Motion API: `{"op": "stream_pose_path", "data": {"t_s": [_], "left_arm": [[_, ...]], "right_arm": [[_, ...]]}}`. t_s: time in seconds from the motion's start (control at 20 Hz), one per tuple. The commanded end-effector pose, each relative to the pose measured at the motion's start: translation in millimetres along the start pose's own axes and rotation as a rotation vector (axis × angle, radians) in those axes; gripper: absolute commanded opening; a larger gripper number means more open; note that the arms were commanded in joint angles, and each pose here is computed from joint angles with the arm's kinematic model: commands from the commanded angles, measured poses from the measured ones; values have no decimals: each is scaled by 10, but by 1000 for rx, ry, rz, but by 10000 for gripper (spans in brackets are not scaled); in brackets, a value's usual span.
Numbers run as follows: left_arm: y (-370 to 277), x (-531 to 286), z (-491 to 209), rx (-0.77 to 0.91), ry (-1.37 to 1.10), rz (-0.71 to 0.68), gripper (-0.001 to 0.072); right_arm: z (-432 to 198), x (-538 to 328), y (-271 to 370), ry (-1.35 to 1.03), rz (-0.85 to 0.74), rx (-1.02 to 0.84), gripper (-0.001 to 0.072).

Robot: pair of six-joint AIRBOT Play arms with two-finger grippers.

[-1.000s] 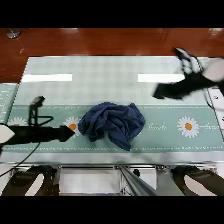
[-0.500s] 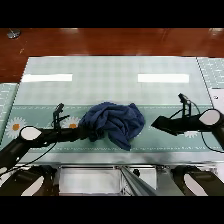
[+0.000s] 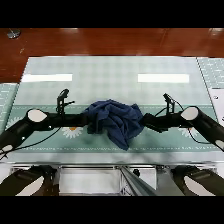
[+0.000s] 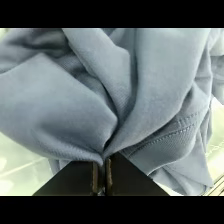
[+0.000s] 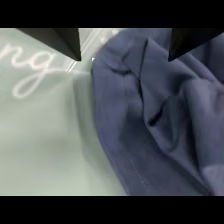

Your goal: Fold the shirts.

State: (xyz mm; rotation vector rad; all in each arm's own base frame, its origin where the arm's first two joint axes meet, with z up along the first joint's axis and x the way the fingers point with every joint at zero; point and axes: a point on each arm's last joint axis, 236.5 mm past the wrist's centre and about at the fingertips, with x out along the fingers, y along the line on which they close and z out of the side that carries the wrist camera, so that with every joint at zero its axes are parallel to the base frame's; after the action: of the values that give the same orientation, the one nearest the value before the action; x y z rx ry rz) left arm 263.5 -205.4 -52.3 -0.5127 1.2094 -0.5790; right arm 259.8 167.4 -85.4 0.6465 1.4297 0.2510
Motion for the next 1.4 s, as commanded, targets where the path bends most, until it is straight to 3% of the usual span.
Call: {"op": "stream_pose_path", "data": {"t_s": [0.0, 0.15, 0.2, 0.3, 0.5, 0.65, 0.8, 1.05, 1.2, 1.35], "left_arm": [[-17, -60, 64, 54, 32, 6, 23], [-55, -71, 38, 63, 48, -5, 23], [-56, -71, 39, 63, 48, -5, 23], [-69, -79, 56, 67, 46, -7, 23], [-375, -435, 497, 124, -15, -67, 23], [-814, -1078, 1167, 246, -160, -106, 23], [-1378, -1977, 1758, 386, -355, -112, 22], [-2292, -3529, 1785, 644, -666, -36, 22], [-2564, -4014, 1401, 712, -785, 39, 22], [-2618, -3976, 921, 736, -722, 71, 23]], "right_arm": [[137, 197, 163, 33, 45, 62, 617], [139, 336, 207, 99, 63, 98, 591], [103, 363, 196, 126, 59, 93, 489], [98, 365, 226, 143, 68, 41, 27], [462, -66, 735, 106, 102, -211, 32], [1145, -986, 1564, -139, 126, -414, 32], [1438, -2259, 2385, -400, 139, -614, 32], [827, -4103, 2837, -792, 96, -834, 32], [202, -4583, 2695, -877, 71, -901, 32], [-283, -4705, 2496, -875, 62, -928, 32]]}}
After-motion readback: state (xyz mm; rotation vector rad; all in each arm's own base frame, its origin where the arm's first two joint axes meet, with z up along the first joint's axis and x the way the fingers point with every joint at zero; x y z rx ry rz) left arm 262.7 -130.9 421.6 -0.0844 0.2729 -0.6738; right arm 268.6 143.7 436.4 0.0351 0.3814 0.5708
